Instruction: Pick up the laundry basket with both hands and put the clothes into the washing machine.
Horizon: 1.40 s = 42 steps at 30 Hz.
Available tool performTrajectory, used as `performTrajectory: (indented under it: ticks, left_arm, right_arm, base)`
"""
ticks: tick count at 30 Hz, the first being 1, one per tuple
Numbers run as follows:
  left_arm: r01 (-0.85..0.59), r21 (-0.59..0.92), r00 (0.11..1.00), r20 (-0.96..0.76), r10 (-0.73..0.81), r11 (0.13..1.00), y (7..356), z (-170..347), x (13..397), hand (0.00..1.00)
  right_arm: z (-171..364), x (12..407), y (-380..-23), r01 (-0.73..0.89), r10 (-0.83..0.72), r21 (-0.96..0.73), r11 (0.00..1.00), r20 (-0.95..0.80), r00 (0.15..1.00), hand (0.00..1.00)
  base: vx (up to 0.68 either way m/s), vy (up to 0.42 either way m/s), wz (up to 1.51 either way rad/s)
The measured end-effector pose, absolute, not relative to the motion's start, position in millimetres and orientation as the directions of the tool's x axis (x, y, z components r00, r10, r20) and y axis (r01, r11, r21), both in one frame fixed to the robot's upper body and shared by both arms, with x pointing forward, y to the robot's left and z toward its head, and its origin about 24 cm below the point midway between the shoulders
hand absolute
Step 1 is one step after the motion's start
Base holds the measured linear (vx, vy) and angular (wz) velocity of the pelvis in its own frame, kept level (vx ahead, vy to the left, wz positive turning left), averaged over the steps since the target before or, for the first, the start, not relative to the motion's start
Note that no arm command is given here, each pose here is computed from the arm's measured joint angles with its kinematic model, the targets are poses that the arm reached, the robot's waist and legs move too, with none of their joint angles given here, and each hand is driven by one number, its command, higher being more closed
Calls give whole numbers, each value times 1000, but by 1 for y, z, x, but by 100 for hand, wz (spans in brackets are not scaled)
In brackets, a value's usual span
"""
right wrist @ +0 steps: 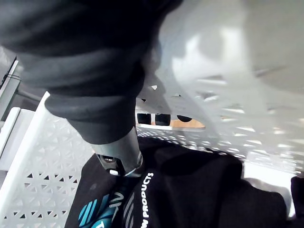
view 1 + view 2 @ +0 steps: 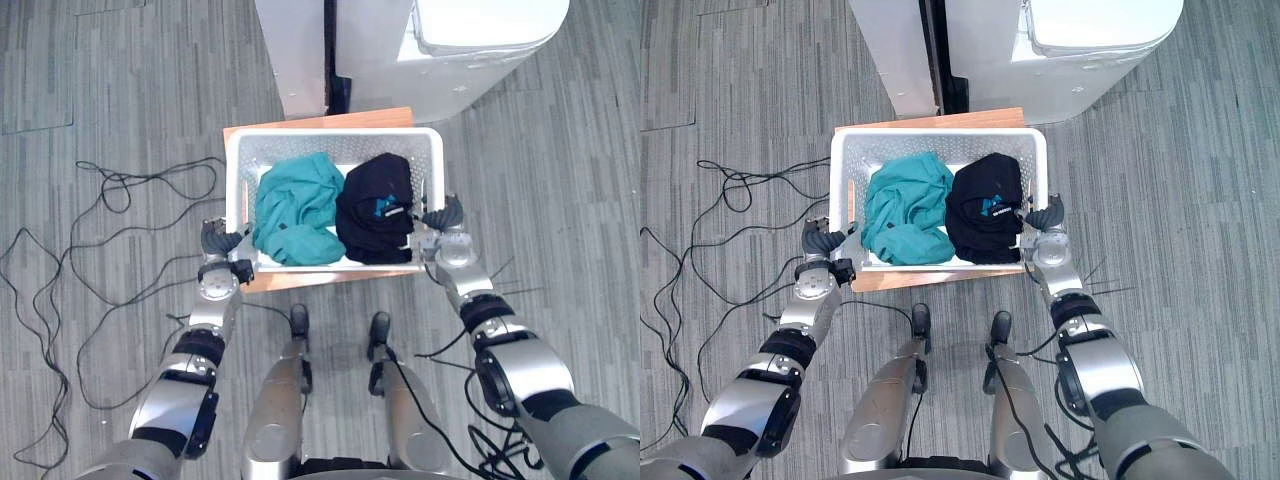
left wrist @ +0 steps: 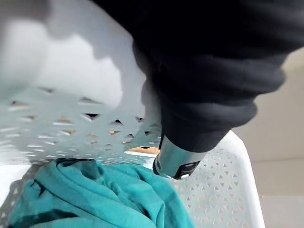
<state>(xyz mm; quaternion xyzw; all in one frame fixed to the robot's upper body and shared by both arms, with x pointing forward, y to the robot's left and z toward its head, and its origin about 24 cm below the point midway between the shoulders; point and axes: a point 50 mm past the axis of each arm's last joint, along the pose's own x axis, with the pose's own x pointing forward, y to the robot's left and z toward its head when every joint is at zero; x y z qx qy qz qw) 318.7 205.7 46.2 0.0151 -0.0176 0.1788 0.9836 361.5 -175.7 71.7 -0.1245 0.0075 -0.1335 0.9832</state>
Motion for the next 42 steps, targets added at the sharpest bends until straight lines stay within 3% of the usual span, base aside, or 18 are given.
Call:
performTrajectory:
  ticks: [6, 12, 18, 30, 42]
  left_arm:
    - [-336, -24, 941, 24, 337, 941, 204, 24, 259, 100]
    - [-324, -21, 932, -176, 316, 946, 201, -22, 194, 100]
    - [-314, -30, 929, -214, 301, 949, 198, -27, 182, 100]
    - [-324, -41, 935, -166, 313, 945, 200, -14, 190, 100]
    - [-347, -66, 908, -274, 318, 935, 192, -36, 168, 100]
  right_arm:
    - [81, 318, -177, 269, -227, -246, 931, 185, 956, 100]
    - [40, 269, -180, 199, -183, -328, 924, 78, 980, 100]
    - [31, 248, -183, 201, -194, -352, 914, 54, 979, 100]
    - [24, 248, -180, 205, -210, -323, 924, 20, 978, 100]
    - [24, 253, -184, 137, -144, -382, 914, 9, 989, 100]
  base:
    - [54, 14, -10]
    - [110, -14, -22]
    - [-18, 12, -80]
    - [-13, -37, -174]
    - [157, -1, -132]
